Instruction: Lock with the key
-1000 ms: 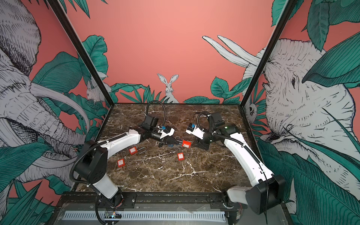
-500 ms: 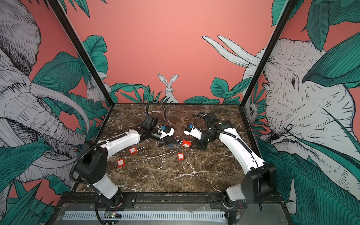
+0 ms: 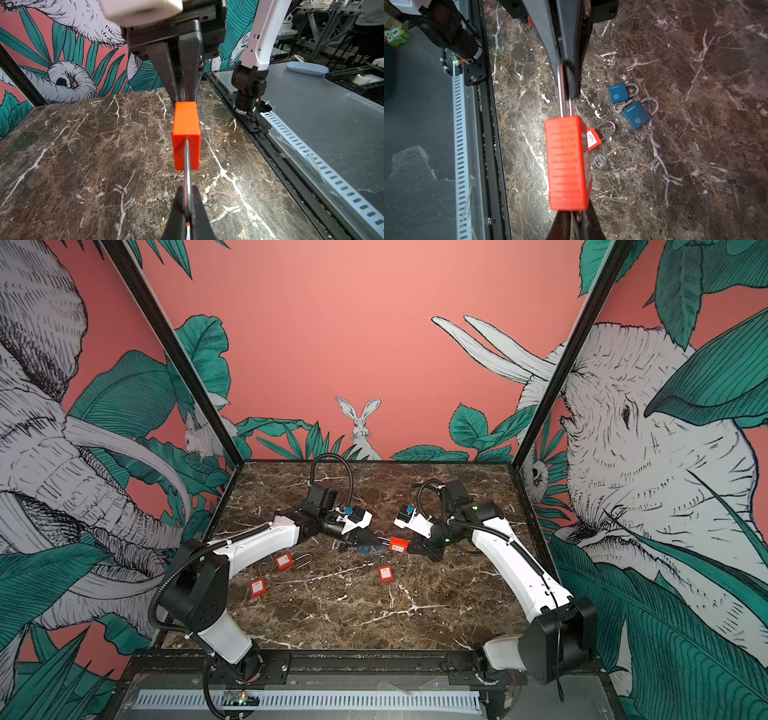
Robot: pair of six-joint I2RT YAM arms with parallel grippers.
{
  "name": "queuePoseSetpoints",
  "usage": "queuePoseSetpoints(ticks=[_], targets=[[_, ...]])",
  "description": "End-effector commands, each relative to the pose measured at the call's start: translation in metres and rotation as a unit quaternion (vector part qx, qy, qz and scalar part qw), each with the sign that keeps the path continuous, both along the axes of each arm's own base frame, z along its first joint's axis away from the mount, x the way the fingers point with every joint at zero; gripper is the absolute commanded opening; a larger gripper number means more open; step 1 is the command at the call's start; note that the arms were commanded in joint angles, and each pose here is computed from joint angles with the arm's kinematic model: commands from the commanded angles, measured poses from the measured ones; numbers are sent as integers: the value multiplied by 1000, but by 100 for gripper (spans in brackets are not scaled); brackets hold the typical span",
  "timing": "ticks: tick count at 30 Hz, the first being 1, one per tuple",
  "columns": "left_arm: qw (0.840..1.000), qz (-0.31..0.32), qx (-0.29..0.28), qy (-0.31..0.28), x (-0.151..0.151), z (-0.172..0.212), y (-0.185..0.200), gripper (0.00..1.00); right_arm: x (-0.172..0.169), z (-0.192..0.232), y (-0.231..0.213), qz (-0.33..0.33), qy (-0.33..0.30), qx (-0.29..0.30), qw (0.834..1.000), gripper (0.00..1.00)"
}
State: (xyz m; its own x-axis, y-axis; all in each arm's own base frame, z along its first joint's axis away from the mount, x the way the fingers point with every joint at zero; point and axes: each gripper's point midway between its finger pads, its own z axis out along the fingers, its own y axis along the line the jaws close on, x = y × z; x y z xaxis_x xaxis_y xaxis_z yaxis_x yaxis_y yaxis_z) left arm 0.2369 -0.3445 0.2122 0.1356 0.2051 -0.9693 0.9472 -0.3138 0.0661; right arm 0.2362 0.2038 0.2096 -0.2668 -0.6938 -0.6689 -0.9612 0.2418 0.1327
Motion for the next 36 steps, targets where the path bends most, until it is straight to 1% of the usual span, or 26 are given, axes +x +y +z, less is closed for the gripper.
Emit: queuePoseSetpoints(ticks=[1, 9, 18, 25, 29, 36], targets=[[999, -8, -25, -19, -5, 23, 1, 0, 5, 4, 1, 6, -40, 7, 999, 11], [1000, -2, -22, -12, -4, 22, 1, 0, 7, 4, 0, 10, -72, 8, 997, 6], [1000, 4, -19, -10, -1, 21, 1, 0, 3, 2, -1, 19, -83, 5, 996, 0], [999, 16, -27, -8, 4, 24, 4, 0, -1, -4, -4, 25, -81, -1, 996, 0], [999, 30, -39, -5, 10, 27, 9, 0, -2, -6, -7, 25, -87, -11, 996, 0], [999, 33, -38, -5, 9, 24, 16, 0, -1, -12, -16, 25, -104, -30, 994, 0]])
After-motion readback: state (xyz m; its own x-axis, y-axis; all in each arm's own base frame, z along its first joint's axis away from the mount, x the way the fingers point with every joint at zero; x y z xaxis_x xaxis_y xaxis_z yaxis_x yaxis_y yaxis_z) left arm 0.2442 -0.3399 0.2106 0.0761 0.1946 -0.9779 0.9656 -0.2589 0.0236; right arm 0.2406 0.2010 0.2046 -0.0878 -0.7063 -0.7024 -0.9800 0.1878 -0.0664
